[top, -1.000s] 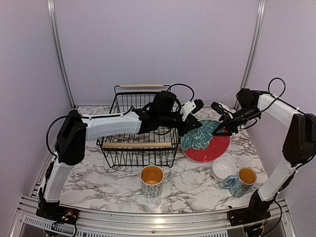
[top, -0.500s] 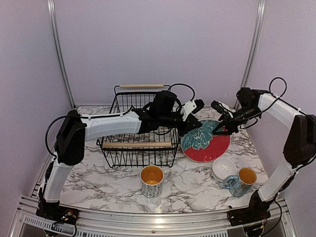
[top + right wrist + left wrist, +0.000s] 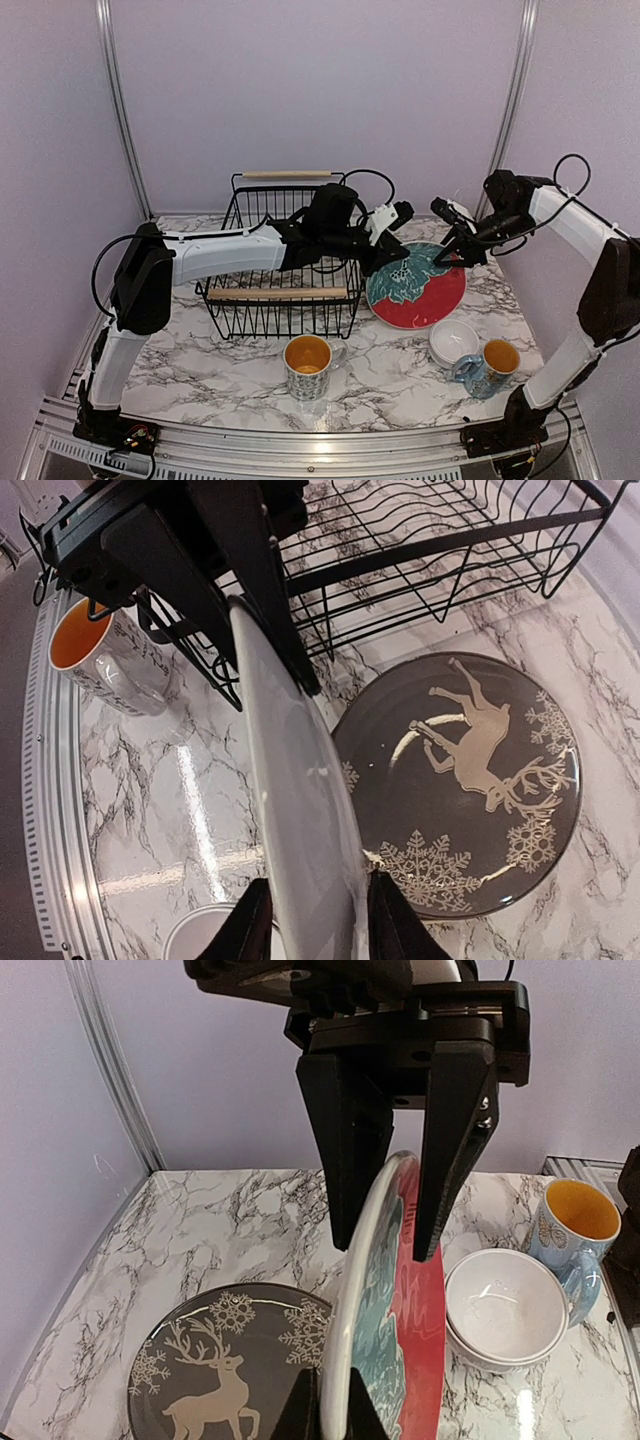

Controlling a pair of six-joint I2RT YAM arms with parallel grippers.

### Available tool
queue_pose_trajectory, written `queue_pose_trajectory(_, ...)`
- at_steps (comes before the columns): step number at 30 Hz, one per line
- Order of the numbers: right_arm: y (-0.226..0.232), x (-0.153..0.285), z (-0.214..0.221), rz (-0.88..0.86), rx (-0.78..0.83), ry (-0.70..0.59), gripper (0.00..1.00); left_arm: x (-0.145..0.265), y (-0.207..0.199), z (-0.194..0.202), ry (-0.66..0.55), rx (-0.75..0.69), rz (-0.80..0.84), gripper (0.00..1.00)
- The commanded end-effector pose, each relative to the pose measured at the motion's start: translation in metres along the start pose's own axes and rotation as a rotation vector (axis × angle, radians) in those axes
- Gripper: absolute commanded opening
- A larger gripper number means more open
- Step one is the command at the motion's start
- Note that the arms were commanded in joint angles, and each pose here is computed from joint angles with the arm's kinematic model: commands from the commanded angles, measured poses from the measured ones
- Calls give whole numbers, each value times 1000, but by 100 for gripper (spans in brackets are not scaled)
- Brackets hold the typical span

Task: Load the mixed dishes into the dish rack
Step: Pass from the left arm to the right

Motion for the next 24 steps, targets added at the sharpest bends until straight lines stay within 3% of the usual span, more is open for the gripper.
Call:
queue_pose_trajectory(1,-1,-4,1,-15,3,15,30,35,7,-83,-241,-107,-37,0)
queue_pose_trajectory(6,-4,-11,4,-26,-4,23,28,36,7,-85,-255,-105,-35,0)
queue_pose_trajectory(10,-7,-13,5,-25,-10,26,20,37,7,-86,-253,-105,-35,0)
queue_pose_trajectory(16,-6,-13,4,-43,-1,28,0,37,7,-84,-250,-105,-46,0)
queue_pose_trajectory(18,-5,-10,0,-40,7,16,0,38,8,-85,-252,-98,-68,0)
queue_pose_trajectory(21,-4,3,-14,-12,20,-32,0,42,13,-86,-239,-81,-145,42)
queue_pose_trajectory(24,-7,16,-30,47,23,-83,0,52,16,-90,-234,-67,-225,58)
Point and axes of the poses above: each gripper's point midway between its finger pads, its own x axis back along the fingers, its own y axis along the line the jaws close on, z = x × y, the point moved 10 cm from there along x, back along the fingers, and after that the axes turned 6 degrees about -x, right-handed, at the moved point
